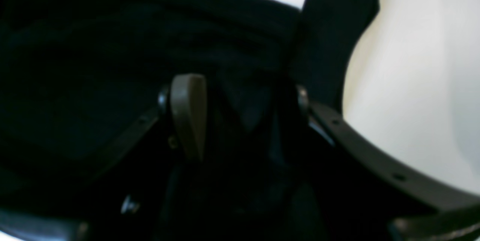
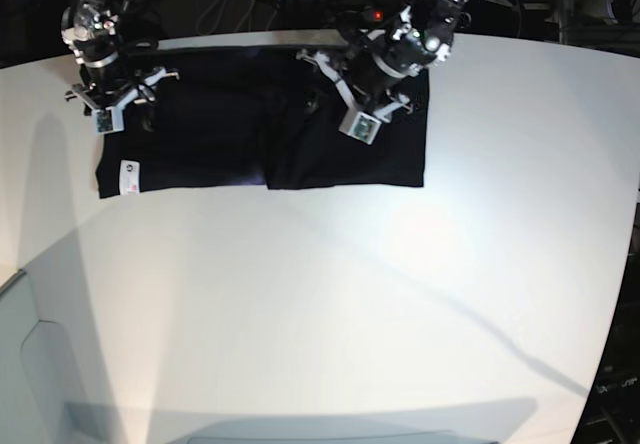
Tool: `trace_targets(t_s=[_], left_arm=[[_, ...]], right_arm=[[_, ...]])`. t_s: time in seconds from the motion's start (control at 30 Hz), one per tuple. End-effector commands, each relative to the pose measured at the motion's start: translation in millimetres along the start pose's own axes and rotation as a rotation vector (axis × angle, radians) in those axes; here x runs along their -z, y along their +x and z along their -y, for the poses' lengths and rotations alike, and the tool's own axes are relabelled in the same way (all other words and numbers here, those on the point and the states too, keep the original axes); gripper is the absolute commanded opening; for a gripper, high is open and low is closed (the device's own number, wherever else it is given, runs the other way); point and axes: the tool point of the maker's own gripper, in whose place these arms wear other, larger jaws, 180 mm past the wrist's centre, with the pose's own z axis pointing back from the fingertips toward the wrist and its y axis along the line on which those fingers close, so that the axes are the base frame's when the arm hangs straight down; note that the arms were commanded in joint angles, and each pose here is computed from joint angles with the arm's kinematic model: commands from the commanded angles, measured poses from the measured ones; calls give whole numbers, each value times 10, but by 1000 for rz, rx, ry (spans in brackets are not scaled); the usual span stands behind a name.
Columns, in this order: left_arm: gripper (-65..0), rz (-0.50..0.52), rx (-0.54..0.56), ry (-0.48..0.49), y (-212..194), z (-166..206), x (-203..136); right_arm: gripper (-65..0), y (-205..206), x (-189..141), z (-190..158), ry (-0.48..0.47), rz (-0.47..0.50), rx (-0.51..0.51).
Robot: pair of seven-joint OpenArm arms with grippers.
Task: Fold the T-shirt properly
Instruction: 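Fold the left gripper's end of the strip over toward the right gripper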
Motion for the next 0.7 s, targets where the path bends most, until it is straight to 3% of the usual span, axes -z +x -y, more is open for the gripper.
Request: trace_targets(t_s=[0.0, 0.23, 0.4, 0.5, 0.67], left_arm=[[-312, 45, -2, -57, 139, 163, 28], [-312, 58, 71, -195, 284, 613, 124], [-312, 59, 97, -178, 284, 518, 68], [-312, 111, 115, -160, 446, 447, -94], [-312, 201, 88, -40, 677, 61, -424]], right_arm=[[-344, 128, -21, 27, -6, 49, -3], [-344, 323, -82, 39, -17, 90, -36], [-340, 377, -125, 174, -57, 104, -36], [-340, 420, -129, 324, -99, 117, -23], [-339, 392, -121, 488, -147, 119, 17]])
